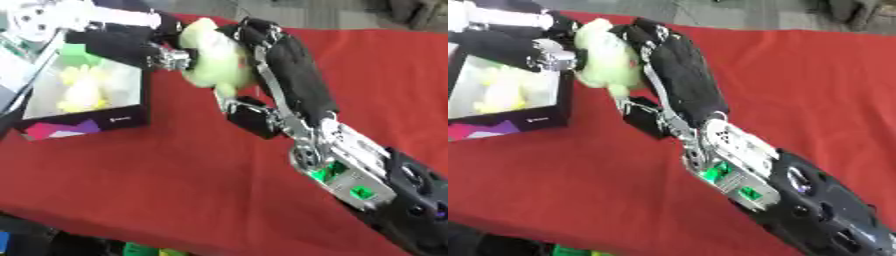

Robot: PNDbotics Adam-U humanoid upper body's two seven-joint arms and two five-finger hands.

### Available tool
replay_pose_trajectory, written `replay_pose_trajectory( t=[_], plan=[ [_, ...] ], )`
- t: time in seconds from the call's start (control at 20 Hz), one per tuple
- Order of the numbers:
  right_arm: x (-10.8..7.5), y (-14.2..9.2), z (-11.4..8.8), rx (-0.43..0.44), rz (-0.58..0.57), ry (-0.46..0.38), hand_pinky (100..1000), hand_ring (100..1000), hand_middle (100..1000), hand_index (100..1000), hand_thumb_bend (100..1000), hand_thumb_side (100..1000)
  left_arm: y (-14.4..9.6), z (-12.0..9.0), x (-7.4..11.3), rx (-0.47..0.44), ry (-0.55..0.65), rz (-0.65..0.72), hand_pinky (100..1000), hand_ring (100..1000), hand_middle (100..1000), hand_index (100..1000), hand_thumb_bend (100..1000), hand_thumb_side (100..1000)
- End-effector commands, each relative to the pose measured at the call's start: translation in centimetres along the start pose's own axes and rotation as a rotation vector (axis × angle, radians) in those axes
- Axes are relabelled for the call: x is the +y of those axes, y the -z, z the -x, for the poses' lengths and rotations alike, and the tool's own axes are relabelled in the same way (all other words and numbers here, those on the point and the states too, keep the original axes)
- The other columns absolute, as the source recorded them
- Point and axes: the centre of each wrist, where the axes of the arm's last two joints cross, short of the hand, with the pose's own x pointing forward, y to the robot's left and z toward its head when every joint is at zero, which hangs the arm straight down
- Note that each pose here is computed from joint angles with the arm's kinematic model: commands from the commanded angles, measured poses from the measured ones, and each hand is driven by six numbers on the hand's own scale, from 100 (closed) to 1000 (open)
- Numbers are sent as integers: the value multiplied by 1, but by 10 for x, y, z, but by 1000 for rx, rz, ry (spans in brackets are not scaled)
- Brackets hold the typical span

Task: Pick up the objects with one hand, pass them to the other hand, and then place them into the box on the other side of the table.

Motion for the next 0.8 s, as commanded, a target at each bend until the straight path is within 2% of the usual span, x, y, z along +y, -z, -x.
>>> replay_pose_trajectory(
  t=[0.05, 0.2, 0.3, 0.55, 0.8],
  plan=[
    [-7, 4, -7, -56, 25, 1, 687, 487, 457, 535, 100, 100, 2, -7, 4, -18, 17, 20, 1000, 975, 820, 948, 206, 924],
    [-7, 4, -7, -56, 20, -2, 687, 487, 457, 535, 100, 100, 3, -6, 3, -34, 22, 30, 1000, 975, 818, 944, 245, 1000],
    [-7, 4, -7, -54, 16, -4, 687, 486, 457, 535, 100, 100, 3, -4, 3, -47, 23, 33, 1000, 974, 818, 943, 282, 1000],
    [-6, 3, -7, -48, 8, -4, 686, 485, 457, 535, 100, 100, 2, -1, 3, -66, 26, 43, 1000, 977, 821, 944, 466, 1000],
    [-6, 3, -7, -45, 3, -5, 685, 484, 456, 534, 100, 100, 3, 2, 0, -79, 40, 55, 1000, 979, 832, 946, 542, 1000]
  ],
)
